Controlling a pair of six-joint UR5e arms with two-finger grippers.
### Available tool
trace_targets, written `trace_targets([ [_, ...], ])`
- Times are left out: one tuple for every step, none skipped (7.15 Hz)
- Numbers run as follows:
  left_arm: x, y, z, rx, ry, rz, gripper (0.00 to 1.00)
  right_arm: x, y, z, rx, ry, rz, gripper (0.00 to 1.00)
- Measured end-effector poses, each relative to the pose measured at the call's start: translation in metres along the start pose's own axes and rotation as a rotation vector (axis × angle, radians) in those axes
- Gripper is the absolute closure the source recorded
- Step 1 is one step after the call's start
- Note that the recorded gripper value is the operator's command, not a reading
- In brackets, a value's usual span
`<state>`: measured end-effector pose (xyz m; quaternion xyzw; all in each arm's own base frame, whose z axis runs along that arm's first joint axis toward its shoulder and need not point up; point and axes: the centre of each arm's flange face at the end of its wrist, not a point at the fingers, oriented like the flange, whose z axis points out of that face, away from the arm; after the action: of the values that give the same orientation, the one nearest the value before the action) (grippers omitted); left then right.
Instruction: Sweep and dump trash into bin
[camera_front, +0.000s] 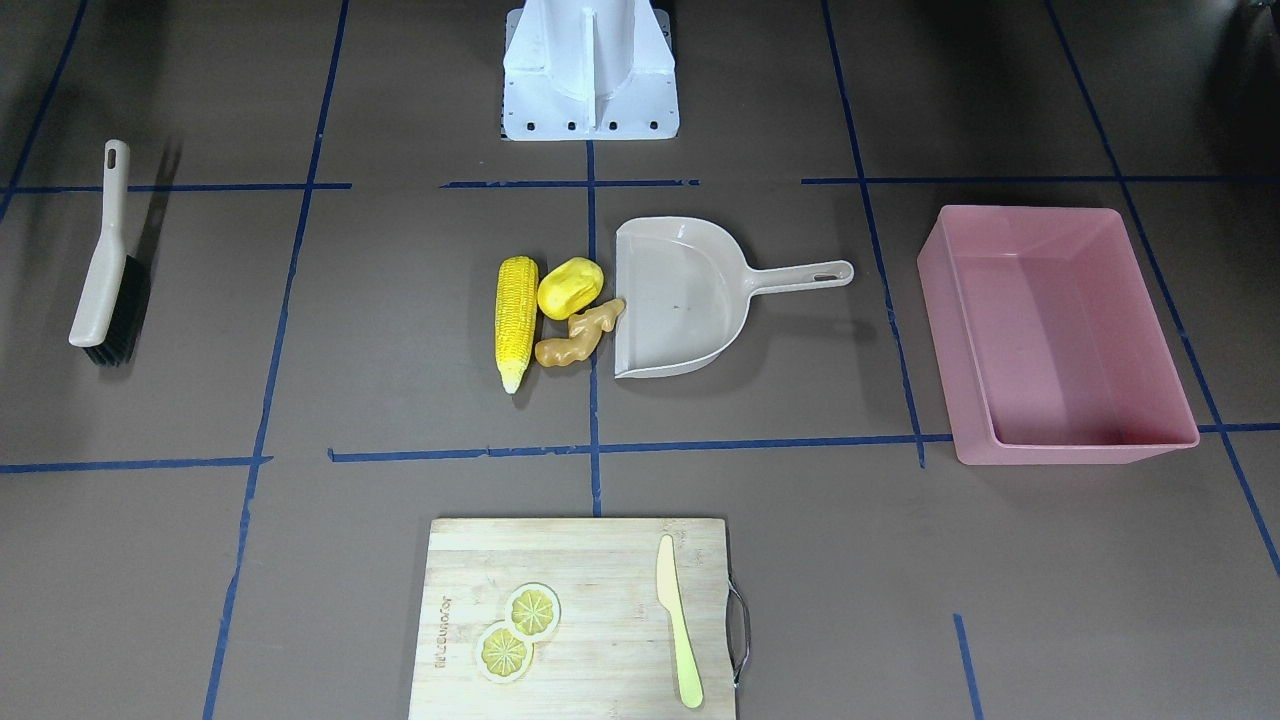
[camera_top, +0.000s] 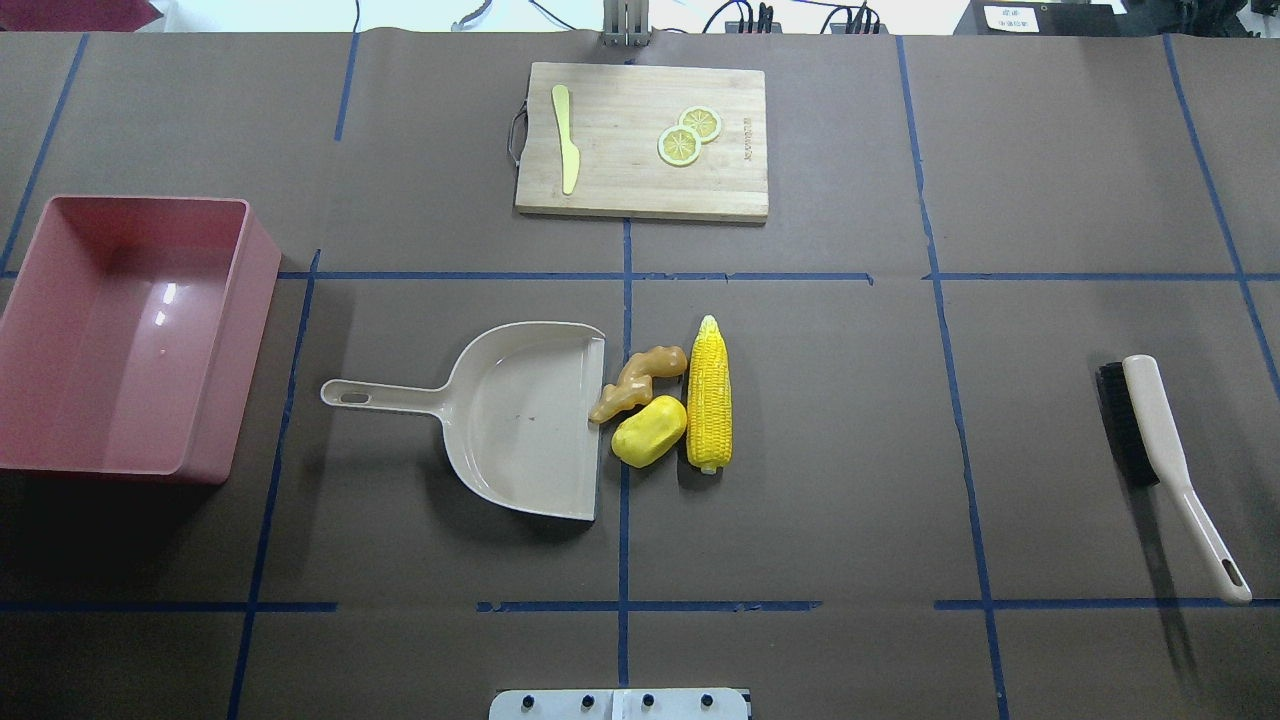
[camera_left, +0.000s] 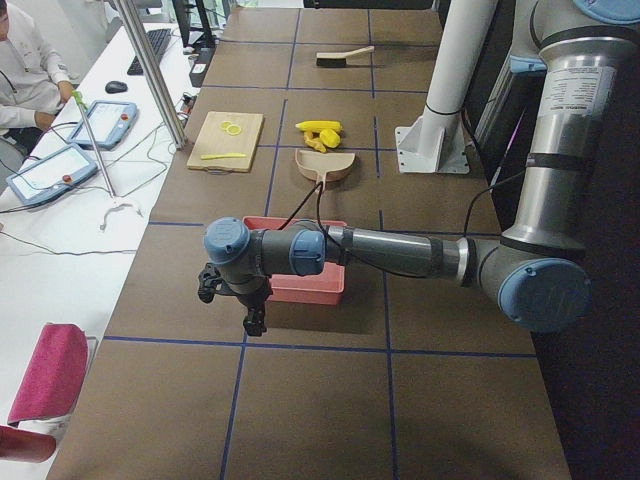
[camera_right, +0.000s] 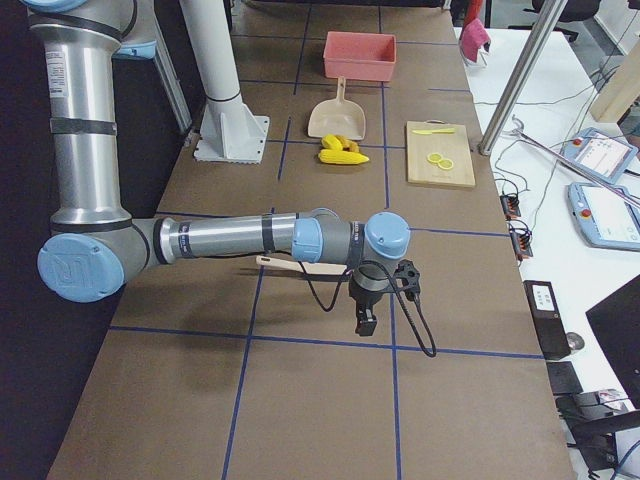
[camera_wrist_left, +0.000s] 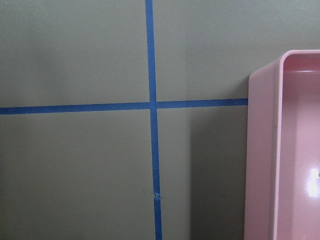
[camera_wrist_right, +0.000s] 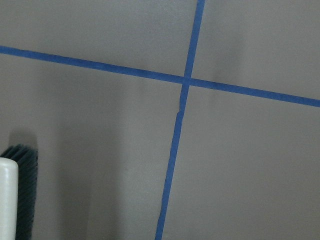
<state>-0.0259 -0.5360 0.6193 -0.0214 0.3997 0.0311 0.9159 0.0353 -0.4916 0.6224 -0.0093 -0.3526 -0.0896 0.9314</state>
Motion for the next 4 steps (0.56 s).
trace_targets([
  [0.0, 0.001, 0.001, 0.002, -0.001, 0.007, 0.0, 0.0, 0.001, 0.001, -0.001, -0.001, 0.002, 0.0],
  [0.0, 0.006, 0.004, 0.006, -0.001, 0.022, 0.0, 0.001, 0.003, 0.002, -0.004, -0.003, 0.005, 0.0],
  [-0.001, 0.011, 0.007, 0.005, -0.004, 0.027, 0.0, 0.002, 0.004, 0.003, -0.005, -0.003, 0.01, 0.0],
  [-0.001, 0.015, 0.008, 0.007, -0.016, 0.029, 0.0, 0.002, 0.004, 0.003, -0.004, -0.004, 0.015, 0.0],
])
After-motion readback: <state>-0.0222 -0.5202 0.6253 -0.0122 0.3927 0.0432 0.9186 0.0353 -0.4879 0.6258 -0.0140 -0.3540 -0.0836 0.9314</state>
